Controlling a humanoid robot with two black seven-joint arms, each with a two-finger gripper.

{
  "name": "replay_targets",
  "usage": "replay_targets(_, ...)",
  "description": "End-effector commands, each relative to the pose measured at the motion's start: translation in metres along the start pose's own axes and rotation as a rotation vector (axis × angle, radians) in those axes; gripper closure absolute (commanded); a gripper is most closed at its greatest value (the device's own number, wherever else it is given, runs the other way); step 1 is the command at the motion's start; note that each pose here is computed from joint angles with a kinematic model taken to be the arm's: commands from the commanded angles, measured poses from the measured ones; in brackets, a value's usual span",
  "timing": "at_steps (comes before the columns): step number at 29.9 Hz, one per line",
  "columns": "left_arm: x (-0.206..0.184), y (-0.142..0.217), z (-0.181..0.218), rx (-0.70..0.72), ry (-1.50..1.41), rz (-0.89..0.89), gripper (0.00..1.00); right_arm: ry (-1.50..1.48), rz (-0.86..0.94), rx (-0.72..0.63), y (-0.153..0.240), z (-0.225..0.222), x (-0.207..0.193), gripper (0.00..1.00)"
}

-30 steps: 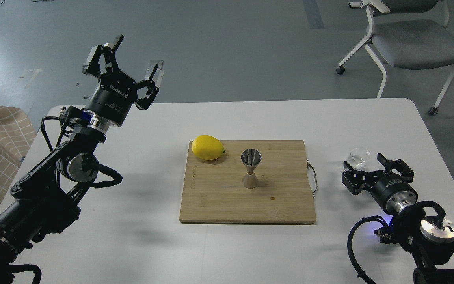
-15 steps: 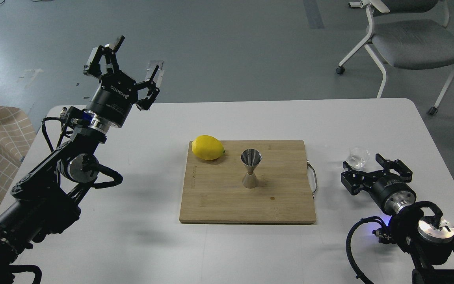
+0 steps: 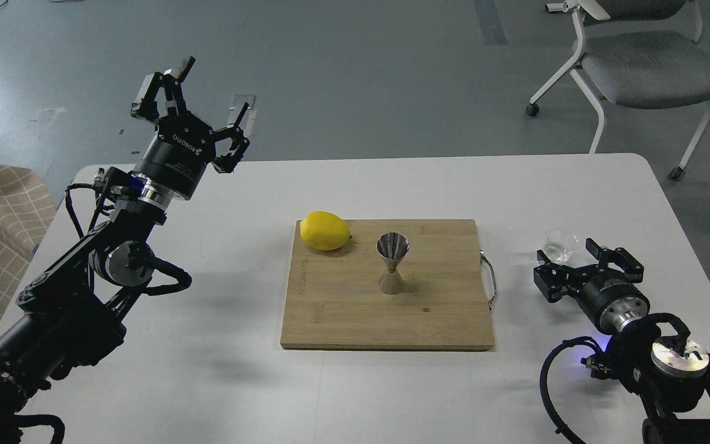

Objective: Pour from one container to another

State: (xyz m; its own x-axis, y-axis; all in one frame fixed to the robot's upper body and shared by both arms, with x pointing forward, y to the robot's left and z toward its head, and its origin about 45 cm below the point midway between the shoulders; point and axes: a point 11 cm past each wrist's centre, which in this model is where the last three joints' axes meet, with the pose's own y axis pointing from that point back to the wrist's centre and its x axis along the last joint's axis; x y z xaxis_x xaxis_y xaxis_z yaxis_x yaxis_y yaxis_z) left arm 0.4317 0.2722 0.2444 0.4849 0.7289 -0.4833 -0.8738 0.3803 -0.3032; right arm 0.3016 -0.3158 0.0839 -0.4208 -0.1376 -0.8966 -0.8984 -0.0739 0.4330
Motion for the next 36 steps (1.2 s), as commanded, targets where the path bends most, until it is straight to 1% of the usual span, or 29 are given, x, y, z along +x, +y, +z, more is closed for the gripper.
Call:
replay_targets(1, 0.0003, -0.0001, 0.0005, -0.001, -0.001, 0.001, 0.02, 0.0, 0.004, 0.001, -0.0012, -0.0004, 0.0012, 0.18)
replay_targets(4, 0.0005, 0.0001, 0.001, -0.001, -0.001, 0.001, 0.02, 0.0, 0.005, 0.0, -0.002, -0.0001, 0.0018, 0.18)
replay_targets(6, 0.0005, 0.0001, 0.001, -0.001, -0.001, 0.001, 0.02, 0.002, 0.003, -0.005, -0.0032, 0.0013, 0.0005, 0.21)
replay_targets(13, 0.001, 0.0002, 0.0019, -0.003, -0.003, 0.002, 0.02, 0.006, 0.004, -0.006, -0.0039, 0.003, 0.0006, 0.22)
replay_targets(16, 0.001, 0.0002, 0.0019, -0.003, -0.003, 0.002, 0.02, 0.006, 0.003, -0.004, -0.0039, 0.0028, 0.0004, 0.26)
replay_targets(18, 0.001, 0.0002, 0.0019, -0.003, -0.003, 0.002, 0.02, 0.006, 0.003, -0.004, -0.0039, 0.0028, 0.0004, 0.26)
replay_targets(19, 0.001, 0.0002, 0.0019, -0.003, -0.003, 0.002, 0.02, 0.006, 0.0, -0.004, -0.0045, 0.0029, -0.001, 0.3)
replay_targets(25, 0.0009, 0.0003, 0.0015, -0.001, -0.003, 0.001, 0.02, 0.009, 0.0, -0.006, -0.0049, 0.0033, -0.0014, 0.33)
replay_targets(26, 0.0007, 0.0001, 0.001, -0.001, -0.002, 0.002, 0.02, 0.009, 0.0, -0.004, -0.0049, 0.0032, -0.0014, 0.38)
replay_targets(28, 0.0006, 0.0002, 0.0006, 0.0, -0.002, 0.002, 0.02, 0.012, 0.001, -0.004, -0.0049, 0.0031, -0.0014, 0.42)
replay_targets(33, 0.0004, 0.0002, 0.0006, 0.0, -0.001, 0.0, 0.02, 0.037, 0.006, -0.001, -0.0049, 0.0029, -0.0008, 0.47)
replay_targets(36, 0.0008, 0.0004, 0.0011, 0.0, -0.003, 0.001, 0.02, 0.038, 0.003, -0.002, -0.0049, 0.0029, -0.0012, 0.47)
